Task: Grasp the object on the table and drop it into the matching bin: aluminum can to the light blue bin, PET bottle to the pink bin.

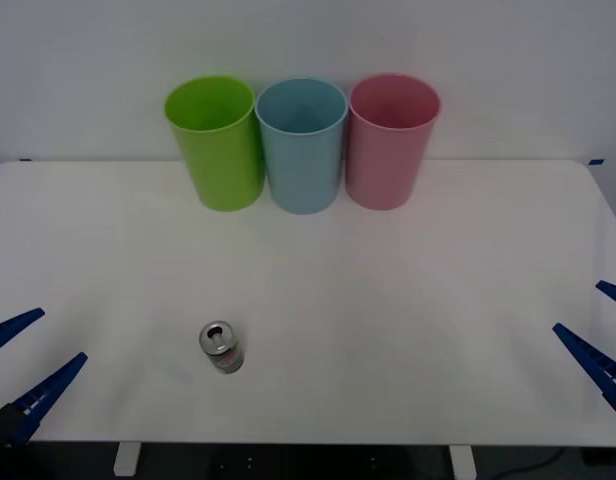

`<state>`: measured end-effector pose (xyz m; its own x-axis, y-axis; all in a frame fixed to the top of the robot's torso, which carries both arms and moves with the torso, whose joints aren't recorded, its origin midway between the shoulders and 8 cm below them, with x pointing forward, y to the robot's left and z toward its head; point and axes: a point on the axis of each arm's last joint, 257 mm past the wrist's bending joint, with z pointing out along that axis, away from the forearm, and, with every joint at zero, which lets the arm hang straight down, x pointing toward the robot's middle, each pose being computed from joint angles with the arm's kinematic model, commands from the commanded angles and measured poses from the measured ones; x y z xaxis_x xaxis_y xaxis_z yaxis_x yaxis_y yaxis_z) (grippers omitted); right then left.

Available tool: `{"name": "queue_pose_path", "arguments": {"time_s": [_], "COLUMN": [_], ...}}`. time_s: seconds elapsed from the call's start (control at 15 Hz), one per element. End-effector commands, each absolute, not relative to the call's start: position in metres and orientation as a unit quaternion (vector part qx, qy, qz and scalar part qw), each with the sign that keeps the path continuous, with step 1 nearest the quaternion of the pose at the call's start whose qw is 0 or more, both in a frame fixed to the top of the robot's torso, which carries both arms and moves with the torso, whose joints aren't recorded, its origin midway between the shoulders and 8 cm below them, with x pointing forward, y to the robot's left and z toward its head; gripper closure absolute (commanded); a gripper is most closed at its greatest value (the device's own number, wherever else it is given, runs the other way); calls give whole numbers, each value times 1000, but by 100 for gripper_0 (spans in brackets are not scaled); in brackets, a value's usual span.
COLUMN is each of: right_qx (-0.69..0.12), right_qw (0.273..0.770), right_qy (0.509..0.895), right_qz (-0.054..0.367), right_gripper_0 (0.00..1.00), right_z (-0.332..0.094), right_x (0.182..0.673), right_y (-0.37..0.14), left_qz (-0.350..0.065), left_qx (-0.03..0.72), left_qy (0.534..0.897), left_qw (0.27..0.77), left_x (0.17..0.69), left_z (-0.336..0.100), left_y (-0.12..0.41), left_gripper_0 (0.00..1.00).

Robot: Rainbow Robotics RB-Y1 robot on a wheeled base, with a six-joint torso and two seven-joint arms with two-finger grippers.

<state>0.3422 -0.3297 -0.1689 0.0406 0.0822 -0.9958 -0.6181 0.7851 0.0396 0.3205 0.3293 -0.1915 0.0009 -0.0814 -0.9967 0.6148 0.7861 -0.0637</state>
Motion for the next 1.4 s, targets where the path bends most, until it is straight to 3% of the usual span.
{"name": "queue_pose_path", "arguments": {"time_s": [0.07,0.47,1.07,1.4], "right_qx": [-208,-208,-208,-208], "right_qw": [691,691,691,691], "right_qy": [645,645,645,645], "right_qz": [253,253,253,253], "right_gripper_0": [0,0,0,0], "right_z": [-169,-169,-169,-169], "right_x": [342,342,342,342], "right_y": [-330,-330,-330,-330], "left_qz": [-235,-204,-235,-234], "left_qx": [225,277,275,286], "left_qy": [673,698,706,687], "left_qw": [665,628,609,626], "left_x": [309,291,286,308], "left_z": [-210,-248,-279,-300], "left_y": [330,323,282,261], "left_gripper_0": [0,0,0,0]}}
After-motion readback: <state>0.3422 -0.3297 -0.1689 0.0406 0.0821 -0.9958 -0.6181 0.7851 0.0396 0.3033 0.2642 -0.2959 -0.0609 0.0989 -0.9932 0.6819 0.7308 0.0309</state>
